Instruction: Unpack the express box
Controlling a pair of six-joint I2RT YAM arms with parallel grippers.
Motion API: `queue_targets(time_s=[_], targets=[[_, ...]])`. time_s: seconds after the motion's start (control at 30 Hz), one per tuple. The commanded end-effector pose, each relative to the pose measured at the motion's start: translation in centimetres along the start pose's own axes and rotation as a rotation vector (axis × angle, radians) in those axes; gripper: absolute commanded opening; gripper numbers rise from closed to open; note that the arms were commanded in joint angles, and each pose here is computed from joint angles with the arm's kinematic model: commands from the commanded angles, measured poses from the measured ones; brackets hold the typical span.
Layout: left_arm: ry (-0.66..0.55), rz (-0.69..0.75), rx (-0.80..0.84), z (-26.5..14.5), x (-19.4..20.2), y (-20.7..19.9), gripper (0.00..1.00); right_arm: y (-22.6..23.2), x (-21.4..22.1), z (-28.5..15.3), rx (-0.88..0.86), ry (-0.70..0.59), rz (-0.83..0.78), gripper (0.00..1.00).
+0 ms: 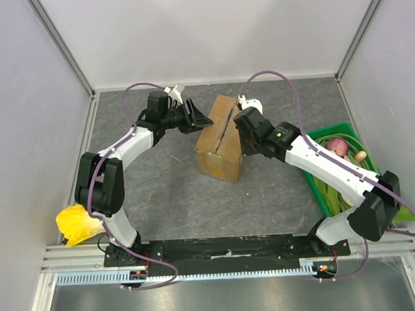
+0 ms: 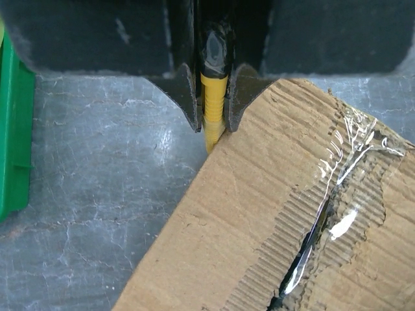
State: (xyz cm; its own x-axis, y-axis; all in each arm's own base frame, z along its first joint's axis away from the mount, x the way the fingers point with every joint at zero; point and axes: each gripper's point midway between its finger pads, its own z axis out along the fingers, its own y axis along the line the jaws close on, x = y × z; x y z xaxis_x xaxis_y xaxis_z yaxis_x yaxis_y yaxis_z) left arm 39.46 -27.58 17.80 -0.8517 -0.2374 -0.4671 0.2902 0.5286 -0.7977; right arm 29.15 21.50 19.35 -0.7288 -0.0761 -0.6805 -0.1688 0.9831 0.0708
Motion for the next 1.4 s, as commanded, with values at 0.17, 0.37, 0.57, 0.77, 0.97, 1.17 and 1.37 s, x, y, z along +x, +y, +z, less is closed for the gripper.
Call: queue_targets(time_s=[0.17, 0.37, 0.57, 0.77, 0.97, 1.17, 1.37], targets=[[-0.076, 0.196, -0.129, -2.0, -3.3, -0.5, 0.63, 0.3, -5.0, -2.4, -0.006, -0.157, -0.162, 0.0], [-0.103, 0.171, -0.142, -6.7, -3.7, 0.6, 0.7, 0.6, -6.7, -6.5, -0.097, -0.185, -0.319, 0.0], [-0.029, 0.127, 0.036, -8.0, -0.6, -2.4, 0.68, 4.7, -8.3, -9.3, -0.35, -0.304, -0.363, 0.0], [-0.001, 0.135, 0.05, -8.9, 2.2, -2.0, 0.56, 7.2, -8.4, -7.7, -0.438, -0.332, -0.351, 0.0], [0.029, 0.155, 0.094, -9.1, 4.0, -2.0, 0.52, 10.3, -7.1, -6.4, -0.542, -0.343, -0.402, 0.0], [0.054, 0.14, 0.083, -8.5, 4.6, -1.3, 0.44, 11.1, -6.3, -4.5, -0.517, -0.363, -0.474, 0.0], [0.059, 0.152, 0.078, -8.1, 4.5, -1.0, 0.35, 11.5, -5.7, -3.7, -0.52, -0.367, -0.488, 0.0]])
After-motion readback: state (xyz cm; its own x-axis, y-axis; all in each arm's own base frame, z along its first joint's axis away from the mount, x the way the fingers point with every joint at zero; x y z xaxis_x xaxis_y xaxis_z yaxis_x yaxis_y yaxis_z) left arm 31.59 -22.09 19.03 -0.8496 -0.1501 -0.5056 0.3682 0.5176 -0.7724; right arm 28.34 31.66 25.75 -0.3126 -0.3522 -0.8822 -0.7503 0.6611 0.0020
